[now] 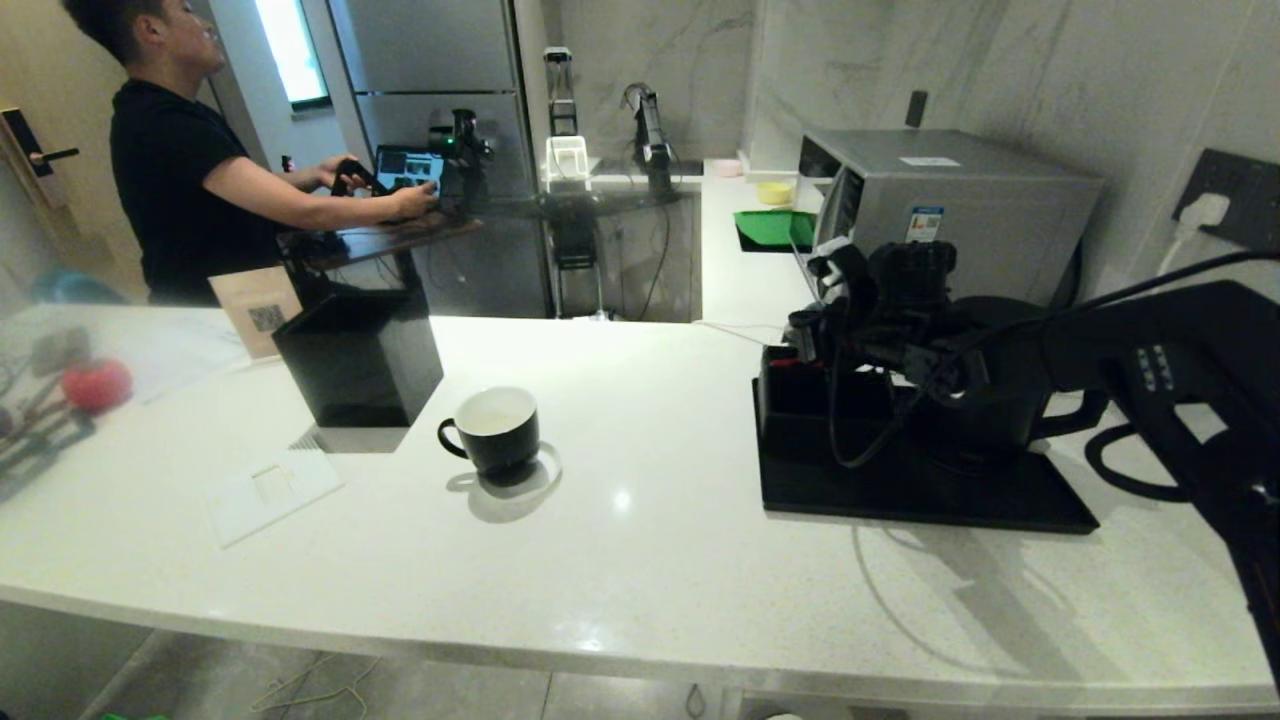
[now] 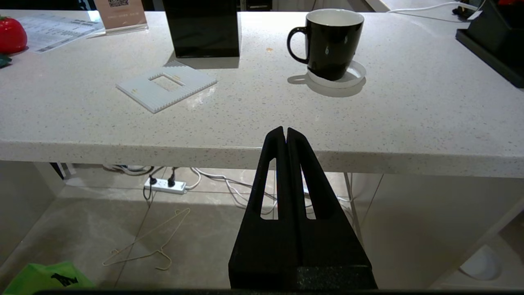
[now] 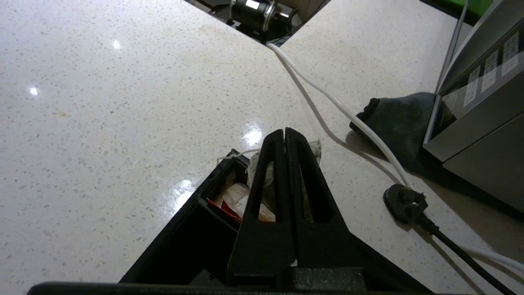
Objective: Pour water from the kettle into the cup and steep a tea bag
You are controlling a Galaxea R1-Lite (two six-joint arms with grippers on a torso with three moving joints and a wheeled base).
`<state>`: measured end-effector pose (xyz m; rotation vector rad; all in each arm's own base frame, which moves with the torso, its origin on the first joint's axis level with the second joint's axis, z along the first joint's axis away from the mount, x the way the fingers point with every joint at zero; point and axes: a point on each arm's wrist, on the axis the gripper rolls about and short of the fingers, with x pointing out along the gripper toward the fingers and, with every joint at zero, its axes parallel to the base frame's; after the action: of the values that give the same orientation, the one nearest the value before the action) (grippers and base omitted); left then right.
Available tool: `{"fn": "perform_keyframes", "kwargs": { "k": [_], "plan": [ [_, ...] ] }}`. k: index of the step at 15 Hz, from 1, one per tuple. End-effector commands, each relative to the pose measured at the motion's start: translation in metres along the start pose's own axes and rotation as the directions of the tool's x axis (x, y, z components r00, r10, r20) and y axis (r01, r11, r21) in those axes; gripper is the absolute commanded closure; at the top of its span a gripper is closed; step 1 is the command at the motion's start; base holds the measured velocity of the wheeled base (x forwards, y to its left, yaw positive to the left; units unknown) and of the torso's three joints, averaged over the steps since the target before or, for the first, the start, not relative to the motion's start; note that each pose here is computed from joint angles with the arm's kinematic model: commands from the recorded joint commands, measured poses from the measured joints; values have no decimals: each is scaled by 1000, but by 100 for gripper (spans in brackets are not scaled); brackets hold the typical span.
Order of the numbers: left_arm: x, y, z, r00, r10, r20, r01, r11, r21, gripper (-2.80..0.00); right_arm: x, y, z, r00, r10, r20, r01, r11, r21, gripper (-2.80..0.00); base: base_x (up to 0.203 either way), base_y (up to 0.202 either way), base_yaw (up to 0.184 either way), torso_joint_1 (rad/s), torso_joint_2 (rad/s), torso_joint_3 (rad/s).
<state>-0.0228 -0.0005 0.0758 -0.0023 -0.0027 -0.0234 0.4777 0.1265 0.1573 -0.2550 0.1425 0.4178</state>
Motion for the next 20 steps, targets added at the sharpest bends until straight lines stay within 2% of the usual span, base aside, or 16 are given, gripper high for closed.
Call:
{"fn": "perform_keyframes", "kwargs": {
  "k": [1, 11, 20],
  "plan": [
    [0, 0, 0, 1000, 0, 0, 0, 1000, -1, 0, -4, -1, 6, 1000, -2, 15, 2, 1000, -4, 0, 0, 0, 0, 0, 0, 0],
    [0, 0, 0, 1000, 0, 0, 0, 1000, -1, 0, -20, -1, 17, 998, -11, 58, 12, 1000, -11, 0, 0, 0, 0, 0, 0, 0],
    [0, 0, 0, 1000, 0, 0, 0, 1000, -1, 0, -45, -1, 38, 996, -14, 90, 16, 1000, -15, 0, 0, 0, 0, 0, 0, 0]
  ]
}}
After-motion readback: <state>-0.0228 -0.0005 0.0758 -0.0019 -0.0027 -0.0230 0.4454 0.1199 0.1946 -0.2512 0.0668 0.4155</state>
